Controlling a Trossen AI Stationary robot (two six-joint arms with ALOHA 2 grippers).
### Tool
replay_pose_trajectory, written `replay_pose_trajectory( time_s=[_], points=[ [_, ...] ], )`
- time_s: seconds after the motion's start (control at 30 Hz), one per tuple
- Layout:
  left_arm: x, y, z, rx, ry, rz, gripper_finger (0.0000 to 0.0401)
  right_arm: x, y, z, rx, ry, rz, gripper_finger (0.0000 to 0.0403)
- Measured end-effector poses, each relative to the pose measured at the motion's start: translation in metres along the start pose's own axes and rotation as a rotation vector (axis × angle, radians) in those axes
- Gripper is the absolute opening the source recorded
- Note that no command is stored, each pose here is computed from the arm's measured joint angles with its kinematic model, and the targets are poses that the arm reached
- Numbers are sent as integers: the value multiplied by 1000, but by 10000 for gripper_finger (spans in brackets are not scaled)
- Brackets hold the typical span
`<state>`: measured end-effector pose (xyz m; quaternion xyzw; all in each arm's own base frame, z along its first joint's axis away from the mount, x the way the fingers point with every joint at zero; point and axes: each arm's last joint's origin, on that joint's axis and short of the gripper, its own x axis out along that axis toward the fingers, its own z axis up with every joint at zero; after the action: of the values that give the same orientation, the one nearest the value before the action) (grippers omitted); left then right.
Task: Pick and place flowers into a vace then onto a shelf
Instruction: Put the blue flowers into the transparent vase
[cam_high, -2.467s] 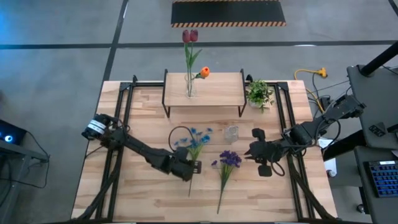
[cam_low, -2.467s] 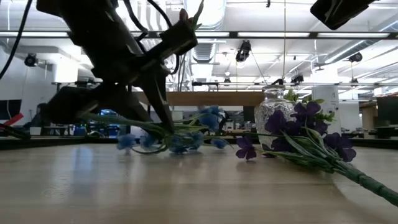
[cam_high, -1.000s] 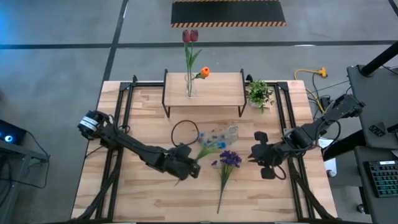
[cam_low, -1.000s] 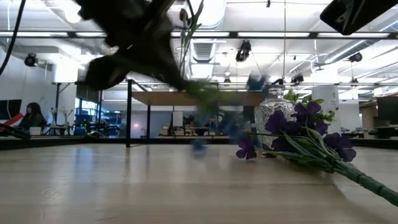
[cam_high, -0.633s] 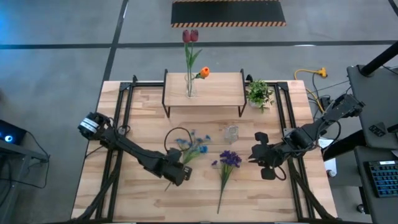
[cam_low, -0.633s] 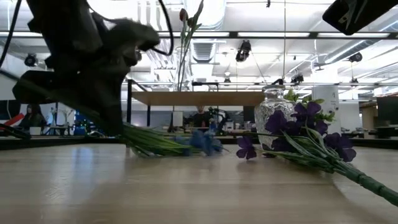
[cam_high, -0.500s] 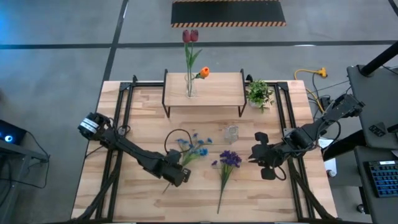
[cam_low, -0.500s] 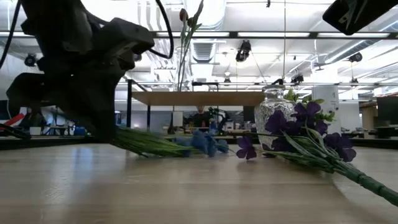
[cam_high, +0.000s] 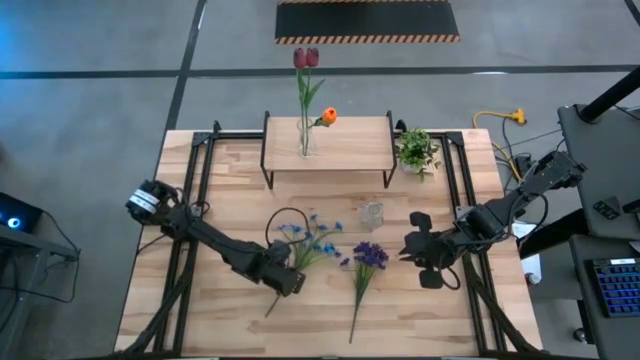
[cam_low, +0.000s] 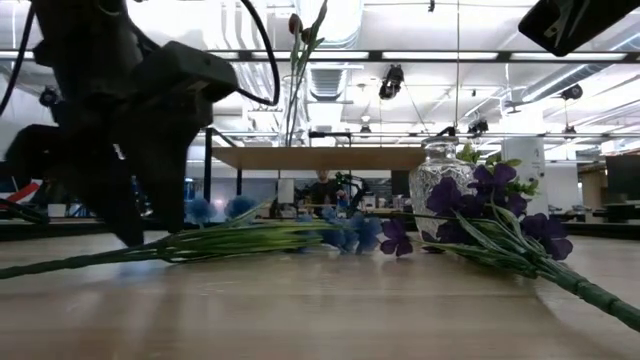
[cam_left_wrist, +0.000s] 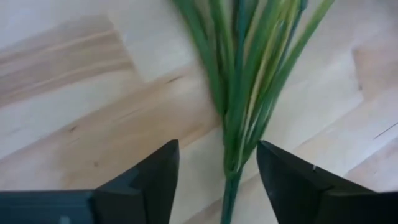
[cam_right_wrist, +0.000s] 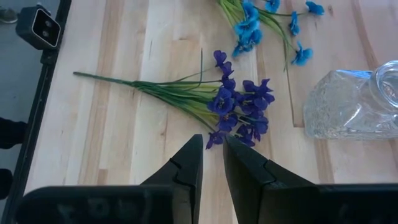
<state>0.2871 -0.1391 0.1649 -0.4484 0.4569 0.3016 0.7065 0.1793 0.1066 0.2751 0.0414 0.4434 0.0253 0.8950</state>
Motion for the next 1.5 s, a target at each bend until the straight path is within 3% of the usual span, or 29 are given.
replay_pose_trajectory(
  time_s=[0.23,0.43,0.8,0.97,1.37,1.5],
  points=[
    [2,-8,14,41,-26,-78,227,0,0,0,-4,-2,-2,56],
    [9,-5,29,78,-50,-52,229,0,0,0,-4,-4,-1,56],
    [27,-6,38,124,36,-6,225,1,0,-1,3,0,-2,56],
    [28,-4,39,105,33,13,187,3,-1,-3,1,8,-6,56],
    [29,-3,39,93,8,34,18,9,-3,-10,5,35,-18,56],
    [27,-5,40,71,4,14,9,11,-3,-12,15,45,-16,56]
  ],
)
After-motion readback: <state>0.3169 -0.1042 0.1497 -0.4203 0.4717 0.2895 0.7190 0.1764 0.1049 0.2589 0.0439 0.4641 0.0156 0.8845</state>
